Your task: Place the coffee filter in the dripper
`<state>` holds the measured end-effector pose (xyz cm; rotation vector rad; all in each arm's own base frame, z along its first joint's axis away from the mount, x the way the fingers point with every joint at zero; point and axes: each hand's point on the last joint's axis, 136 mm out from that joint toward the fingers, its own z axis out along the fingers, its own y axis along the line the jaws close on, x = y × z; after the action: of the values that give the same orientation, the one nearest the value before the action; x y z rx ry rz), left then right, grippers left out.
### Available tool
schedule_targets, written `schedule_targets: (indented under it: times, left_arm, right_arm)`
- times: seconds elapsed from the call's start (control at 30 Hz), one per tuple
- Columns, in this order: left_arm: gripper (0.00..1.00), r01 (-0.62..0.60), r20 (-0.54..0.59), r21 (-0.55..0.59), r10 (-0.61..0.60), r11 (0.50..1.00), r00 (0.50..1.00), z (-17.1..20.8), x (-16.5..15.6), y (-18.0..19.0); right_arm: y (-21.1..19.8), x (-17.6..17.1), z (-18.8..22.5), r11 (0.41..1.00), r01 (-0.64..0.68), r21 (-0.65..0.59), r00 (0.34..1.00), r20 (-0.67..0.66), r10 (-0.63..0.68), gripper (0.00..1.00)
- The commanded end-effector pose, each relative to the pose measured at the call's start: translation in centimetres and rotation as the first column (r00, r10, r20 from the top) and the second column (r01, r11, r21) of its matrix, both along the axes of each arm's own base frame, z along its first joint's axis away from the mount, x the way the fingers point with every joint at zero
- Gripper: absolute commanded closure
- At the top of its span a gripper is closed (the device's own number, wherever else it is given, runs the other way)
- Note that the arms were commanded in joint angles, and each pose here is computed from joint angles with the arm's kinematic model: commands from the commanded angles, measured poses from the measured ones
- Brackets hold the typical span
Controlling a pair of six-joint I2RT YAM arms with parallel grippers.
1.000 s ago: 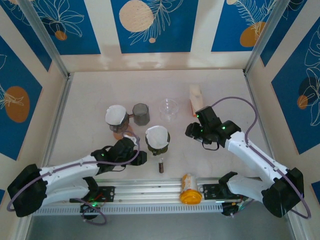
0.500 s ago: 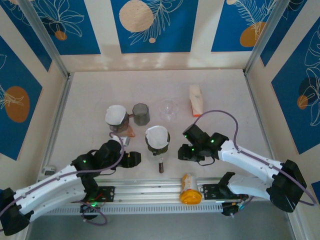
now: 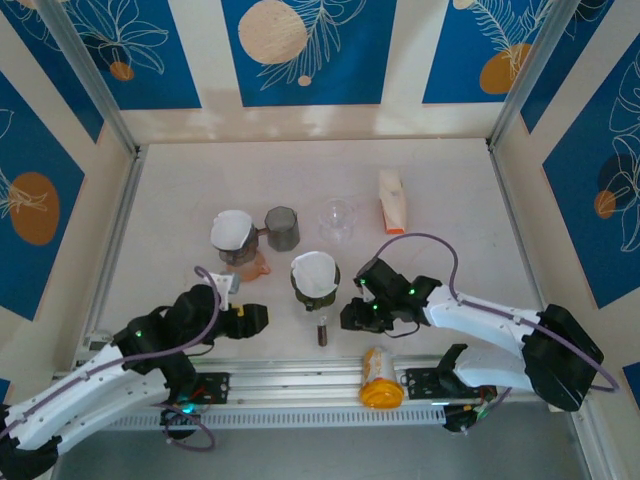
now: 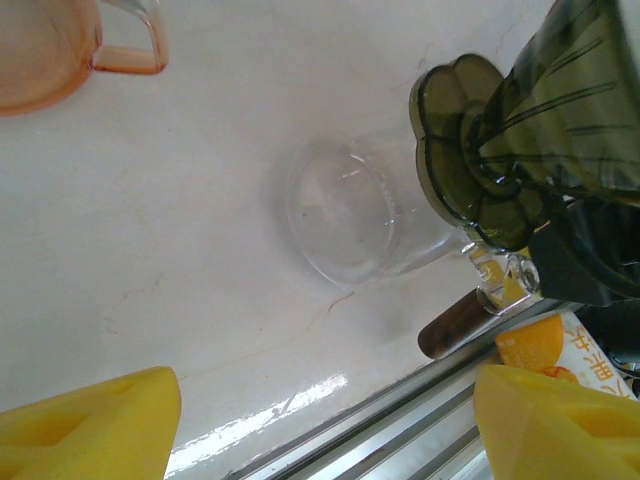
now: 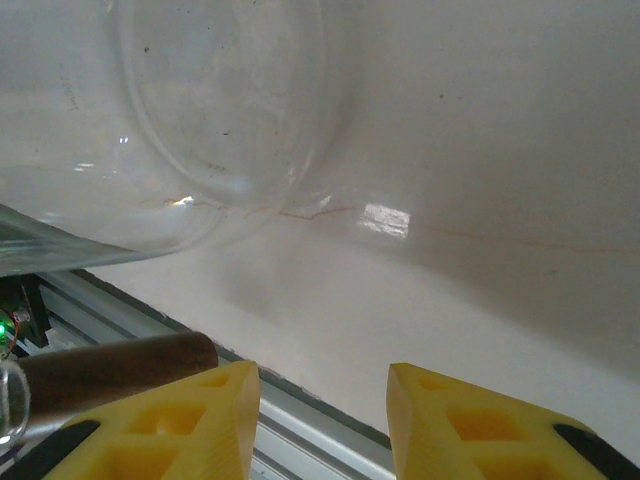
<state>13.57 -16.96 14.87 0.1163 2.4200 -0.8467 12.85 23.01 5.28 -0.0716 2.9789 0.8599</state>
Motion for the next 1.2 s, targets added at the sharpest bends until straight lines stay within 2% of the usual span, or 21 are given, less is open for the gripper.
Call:
schedule_targets:
  times: [0.0, 0.33, 0.7, 1.17]
  left_arm:
    - [0.23, -0.011, 0.030, 0.035, 0.010, 0.999, 1.000, 1.0, -0.1, 1.1]
    - [0.22, -0.042, 0.084, 0.046, 0.038, 0.998, 0.996, 3.3, -0.4, 3.0]
    - [0.21, -0.068, 0.126, 0.051, 0.062, 0.996, 0.990, 4.8, -0.6, 4.5]
    - [0.21, -0.101, 0.150, 0.054, 0.092, 0.993, 0.984, 5.3, -0.9, 6.0]
  right_arm:
    - [1.3, -0.1, -0.1, 0.998, 0.002, 0.062, 1.000, -0.024, 0.000, 0.61]
    - [2.7, 0.5, -0.9, 0.995, 0.028, 0.098, 0.999, -0.036, -0.025, 0.52]
    - [4.5, 1.9, -1.0, 0.992, 0.016, 0.127, 1.000, -0.014, -0.015, 0.53]
    - [8.3, 4.3, -1.0, 0.988, -0.073, 0.136, 0.997, -0.006, 0.074, 0.56]
